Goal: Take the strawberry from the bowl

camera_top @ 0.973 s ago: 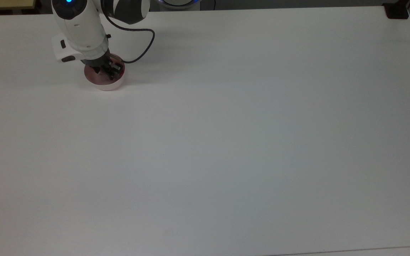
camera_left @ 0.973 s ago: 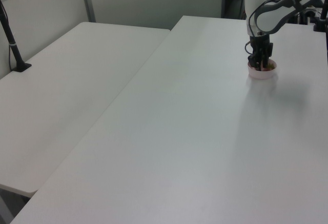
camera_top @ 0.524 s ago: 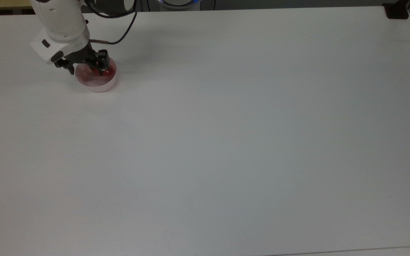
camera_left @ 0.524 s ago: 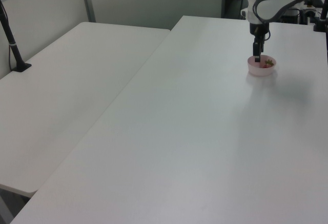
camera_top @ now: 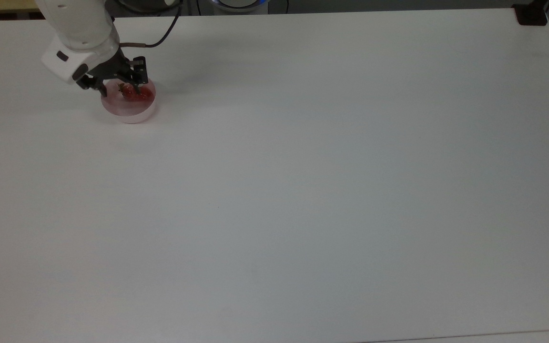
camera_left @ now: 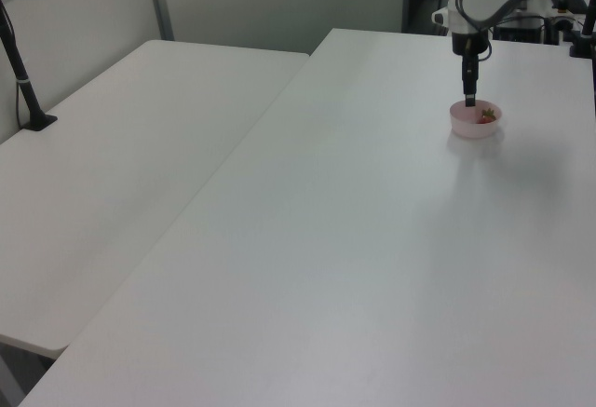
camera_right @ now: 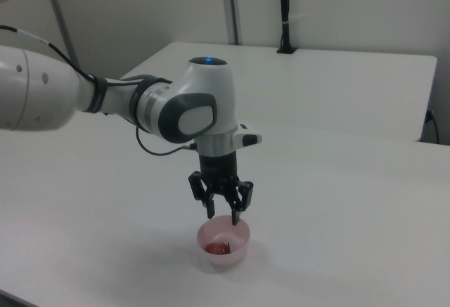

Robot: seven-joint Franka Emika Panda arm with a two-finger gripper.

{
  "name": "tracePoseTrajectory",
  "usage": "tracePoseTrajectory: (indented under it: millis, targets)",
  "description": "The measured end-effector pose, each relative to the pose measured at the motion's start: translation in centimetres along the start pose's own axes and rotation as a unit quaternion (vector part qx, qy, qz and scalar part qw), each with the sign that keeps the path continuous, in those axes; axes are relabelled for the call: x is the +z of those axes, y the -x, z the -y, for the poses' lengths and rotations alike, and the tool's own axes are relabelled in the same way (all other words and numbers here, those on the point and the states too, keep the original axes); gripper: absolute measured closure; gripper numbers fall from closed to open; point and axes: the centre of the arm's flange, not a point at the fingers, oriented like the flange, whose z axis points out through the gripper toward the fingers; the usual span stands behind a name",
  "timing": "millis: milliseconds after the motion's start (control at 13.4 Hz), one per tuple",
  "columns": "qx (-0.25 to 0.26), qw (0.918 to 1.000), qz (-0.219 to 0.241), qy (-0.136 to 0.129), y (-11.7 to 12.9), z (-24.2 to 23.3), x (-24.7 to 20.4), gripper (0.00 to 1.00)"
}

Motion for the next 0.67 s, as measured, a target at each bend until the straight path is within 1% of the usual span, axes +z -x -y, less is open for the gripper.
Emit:
tracePoseTrajectory:
  millis: [75,150,225,299,374,449,524,599,674]
  targets:
    - [0.077,0.9970,0.007,-0.008,0.7,-0.1,-0.9,0.38]
    - [0.136,0.9906,0.011,-0.012,1.2,-0.2,-1.4,0.39]
    - [0.203,0.9791,0.013,-0.013,1.5,-0.5,-1.7,0.39]
    - [0.282,0.9591,0.015,-0.013,1.9,-0.9,-1.6,0.38]
    - [0.327,0.9448,0.020,-0.013,2.1,-1.0,-1.3,0.38]
    - [0.365,0.9308,0.023,-0.012,2.2,-1.0,-0.6,0.38]
    - [0.392,0.9198,0.020,-0.012,2.2,-0.9,0.0,0.38]
    - [0.427,0.9042,0.007,-0.011,2.0,-0.6,1.2,0.38]
    - [0.454,0.8911,-0.007,-0.010,1.8,-0.1,2.5,0.38]
